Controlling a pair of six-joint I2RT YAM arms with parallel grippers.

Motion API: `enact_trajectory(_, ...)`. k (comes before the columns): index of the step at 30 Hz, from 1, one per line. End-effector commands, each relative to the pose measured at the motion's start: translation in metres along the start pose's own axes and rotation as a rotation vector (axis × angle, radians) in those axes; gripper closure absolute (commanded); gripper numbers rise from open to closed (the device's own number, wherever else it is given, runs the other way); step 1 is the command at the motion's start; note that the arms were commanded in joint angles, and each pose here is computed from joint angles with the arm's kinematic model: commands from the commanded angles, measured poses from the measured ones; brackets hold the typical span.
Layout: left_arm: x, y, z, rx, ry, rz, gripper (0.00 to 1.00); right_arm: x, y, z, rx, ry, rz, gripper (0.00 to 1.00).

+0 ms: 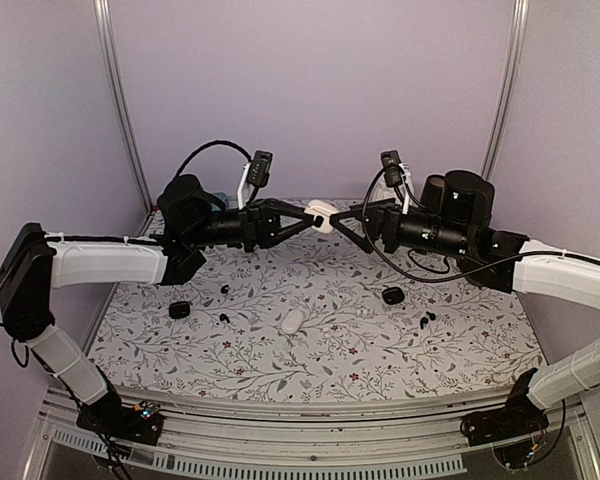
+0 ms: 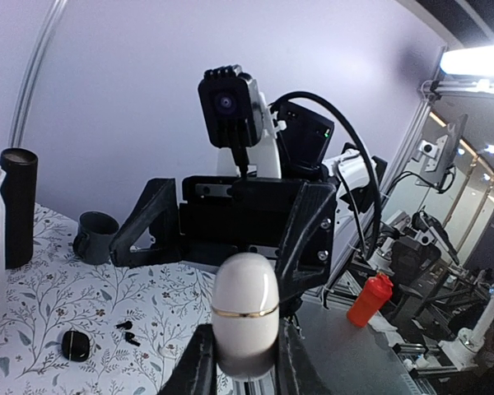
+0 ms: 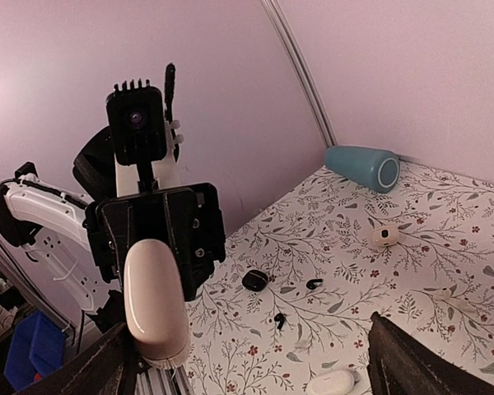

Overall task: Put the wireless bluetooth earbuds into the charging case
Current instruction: Open the charging case.

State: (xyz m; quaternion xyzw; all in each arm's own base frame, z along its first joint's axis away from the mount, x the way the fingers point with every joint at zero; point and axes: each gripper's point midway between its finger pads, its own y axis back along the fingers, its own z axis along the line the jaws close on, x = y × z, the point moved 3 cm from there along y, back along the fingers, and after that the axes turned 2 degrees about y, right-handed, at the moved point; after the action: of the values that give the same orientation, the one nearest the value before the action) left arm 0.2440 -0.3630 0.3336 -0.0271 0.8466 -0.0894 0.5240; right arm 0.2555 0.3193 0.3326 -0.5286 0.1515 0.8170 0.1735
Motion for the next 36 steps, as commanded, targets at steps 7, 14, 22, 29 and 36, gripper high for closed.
enact_trajectory(7, -0.001, -0.002, -0.015, 0.088, -0.064, 0.033, 1.00, -0.024, 0.010, -0.011, 0.039, -0.055, -0.062, 0.04)
enact_trajectory(14, -0.002, -0.005, -0.019, 0.103, -0.071, 0.032, 1.00, -0.020, 0.008, -0.015, 0.060, -0.057, -0.047, 0.04)
enact_trajectory(22, -0.001, -0.006, -0.006, 0.027, -0.048, 0.020, 1.00, -0.020, 0.005, -0.001, -0.039, -0.042, -0.024, 0.06)
enact_trajectory(29, -0.003, -0.006, -0.002, -0.001, -0.045, 0.005, 1.00, -0.014, -0.004, 0.014, -0.165, -0.052, 0.035, 0.29)
enact_trajectory(36, -0.004, -0.006, -0.002, 0.005, -0.049, 0.007, 1.00, -0.015, -0.008, 0.014, -0.176, -0.073, 0.042, 0.51)
